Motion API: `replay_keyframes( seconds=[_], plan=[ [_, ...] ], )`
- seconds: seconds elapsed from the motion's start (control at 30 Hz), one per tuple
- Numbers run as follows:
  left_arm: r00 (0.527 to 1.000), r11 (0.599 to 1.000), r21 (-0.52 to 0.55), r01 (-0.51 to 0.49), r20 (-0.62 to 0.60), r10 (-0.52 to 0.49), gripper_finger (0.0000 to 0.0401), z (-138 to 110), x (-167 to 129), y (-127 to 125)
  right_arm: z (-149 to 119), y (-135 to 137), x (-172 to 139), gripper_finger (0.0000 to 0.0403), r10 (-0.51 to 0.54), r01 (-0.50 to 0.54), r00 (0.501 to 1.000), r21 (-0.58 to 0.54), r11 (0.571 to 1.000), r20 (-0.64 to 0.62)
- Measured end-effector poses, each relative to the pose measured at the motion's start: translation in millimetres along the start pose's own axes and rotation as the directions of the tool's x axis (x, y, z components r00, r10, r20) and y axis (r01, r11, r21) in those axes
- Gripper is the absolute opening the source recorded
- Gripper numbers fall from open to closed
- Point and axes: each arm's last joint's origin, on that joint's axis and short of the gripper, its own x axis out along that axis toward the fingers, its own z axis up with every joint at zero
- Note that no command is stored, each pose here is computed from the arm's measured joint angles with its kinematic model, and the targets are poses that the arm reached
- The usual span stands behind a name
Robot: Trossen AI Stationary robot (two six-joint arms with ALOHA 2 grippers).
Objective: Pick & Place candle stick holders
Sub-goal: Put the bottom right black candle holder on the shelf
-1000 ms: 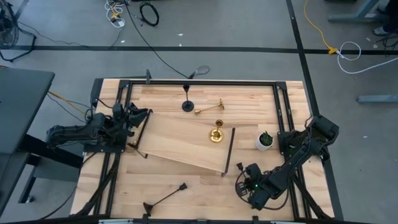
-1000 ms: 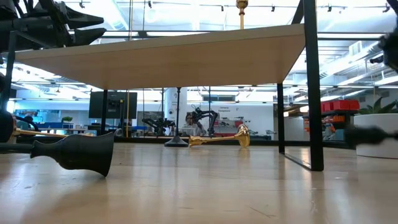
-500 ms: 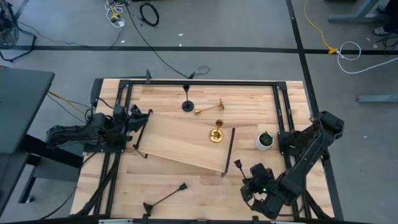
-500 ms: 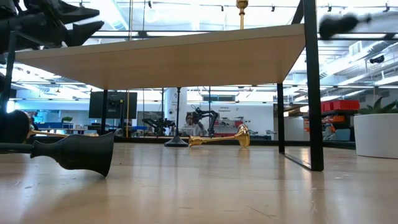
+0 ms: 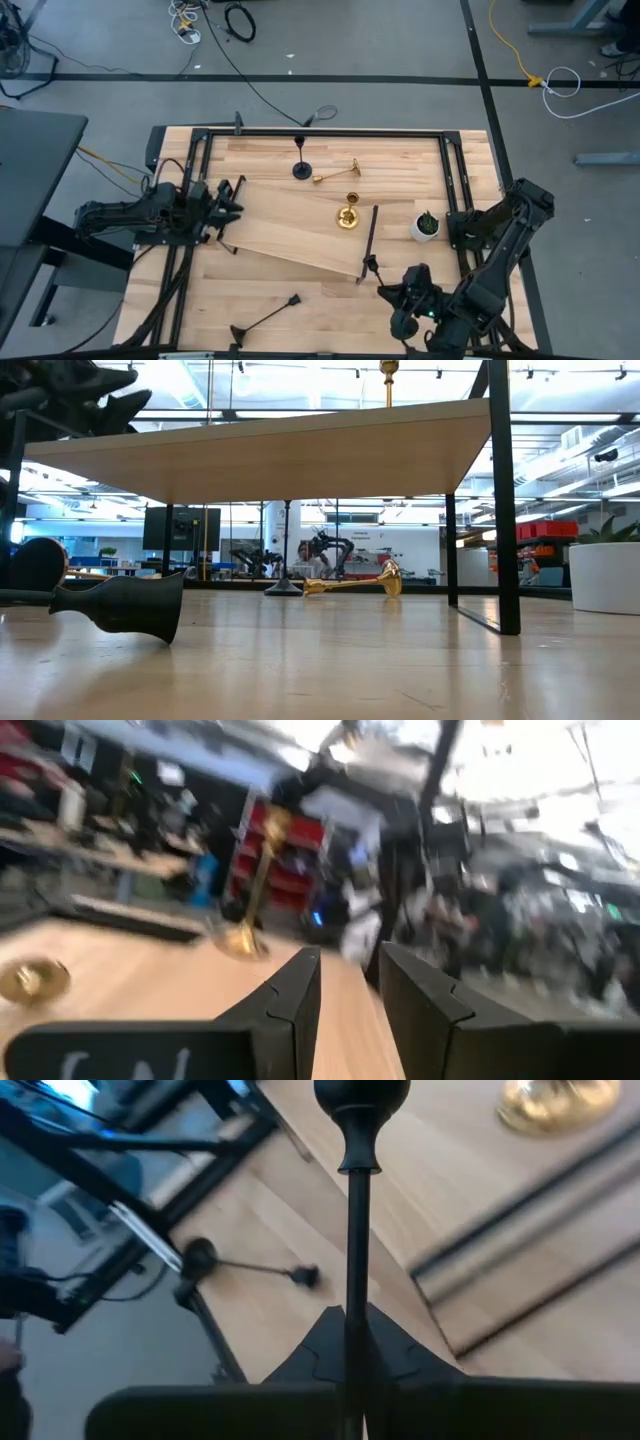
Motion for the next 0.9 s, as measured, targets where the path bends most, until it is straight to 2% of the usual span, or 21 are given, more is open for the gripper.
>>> replay_keyframes(
  seconds=[0.2,0.33,0.47,0.73,0.9],
  plan=[
    [0.998,0.998,0.057,0.029,-0.049,-0.027,0.0108,-3.8,-0.1,0.1,8.6,12.7,-1.9,0.0004,0.065,-0.061,0.996,-0.070,0.996,0.054],
    [0.992,0.990,0.111,0.091,-0.096,-0.081,0.0108,-7.0,-0.4,-0.9,9.0,14.0,-1.7,0.0004,0.074,-0.069,0.996,-0.081,0.994,0.054],
    [0.989,0.986,0.136,0.098,-0.121,-0.082,0.0108,-8.9,-0.7,-0.5,9.1,14.0,-1.7,0.0004,0.074,-0.069,0.996,-0.081,0.994,0.056],
    [0.986,0.981,0.138,0.136,-0.118,-0.120,0.0108,-9.2,-0.2,-4.5,10.9,13.8,0.0,0.0003,0.067,-0.061,0.995,-0.088,0.994,0.070],
    [0.989,0.984,0.132,0.116,-0.107,-0.102,0.0108,-10.1,0.4,-7.6,12.7,13.5,2.2,0.0003,0.061,-0.054,0.995,-0.097,0.994,0.074]
  ],
)
